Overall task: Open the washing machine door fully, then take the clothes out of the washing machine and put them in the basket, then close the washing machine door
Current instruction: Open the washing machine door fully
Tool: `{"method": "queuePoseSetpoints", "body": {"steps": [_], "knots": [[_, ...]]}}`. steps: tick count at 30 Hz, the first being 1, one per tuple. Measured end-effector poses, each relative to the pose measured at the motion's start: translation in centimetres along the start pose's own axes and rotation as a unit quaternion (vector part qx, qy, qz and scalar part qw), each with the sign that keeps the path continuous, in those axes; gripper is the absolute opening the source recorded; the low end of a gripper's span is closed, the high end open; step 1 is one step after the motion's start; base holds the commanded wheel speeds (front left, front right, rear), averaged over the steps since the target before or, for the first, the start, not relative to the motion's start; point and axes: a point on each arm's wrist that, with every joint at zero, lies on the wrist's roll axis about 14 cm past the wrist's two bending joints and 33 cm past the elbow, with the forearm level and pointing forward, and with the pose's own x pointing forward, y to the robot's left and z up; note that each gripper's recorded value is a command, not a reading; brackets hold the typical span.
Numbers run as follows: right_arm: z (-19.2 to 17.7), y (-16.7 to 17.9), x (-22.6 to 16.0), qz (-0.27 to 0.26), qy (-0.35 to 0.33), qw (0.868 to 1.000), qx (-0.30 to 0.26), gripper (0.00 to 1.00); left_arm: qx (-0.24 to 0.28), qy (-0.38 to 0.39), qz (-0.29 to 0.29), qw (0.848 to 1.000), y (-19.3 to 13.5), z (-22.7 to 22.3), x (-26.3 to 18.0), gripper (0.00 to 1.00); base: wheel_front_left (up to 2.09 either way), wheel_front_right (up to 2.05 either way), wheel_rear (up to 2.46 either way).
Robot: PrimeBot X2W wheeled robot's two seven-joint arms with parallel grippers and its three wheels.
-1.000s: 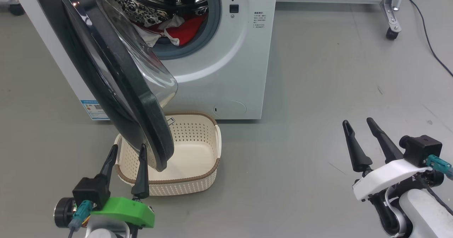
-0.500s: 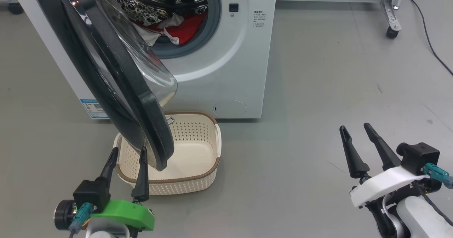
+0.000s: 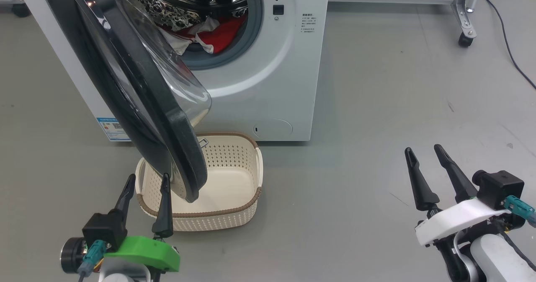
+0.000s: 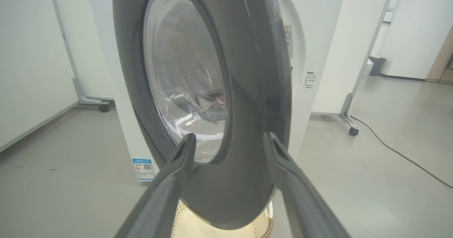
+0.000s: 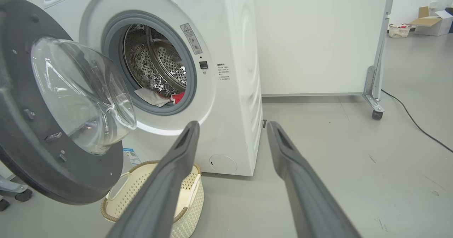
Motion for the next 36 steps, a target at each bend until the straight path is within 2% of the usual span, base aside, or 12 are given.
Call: {"method": "queuePoseSetpoints", "body": {"steps": [19,21,22,36], "knots": [[0.87,-0.26,0.20,-0.011,-0.020,1.000,0.012,1.00,-0.003,0.006,-0.001,1.000,0.18,-0.41,-0.05,1.00,0.00,0.00,0.00],[0.82,-0.26,0.20,-0.011,-0.020,1.000,0.012,1.00,-0.004,0.008,0.000,1.000,0.24,-0.57,-0.07,0.26,0.00,0.00,0.00],[0.80,-0.26,0.20,-0.011,-0.020,1.000,0.012,1.00,-0.003,0.010,0.001,1.000,0.28,-0.67,-0.08,0.00,0.00,0.00,0.00],[0.43,-0.22,0.31,-0.016,-0.019,1.000,0.019,1.00,-0.006,-0.004,0.003,1.000,0.67,0.21,0.26,0.00,0.00,0.00,0.00]]}}
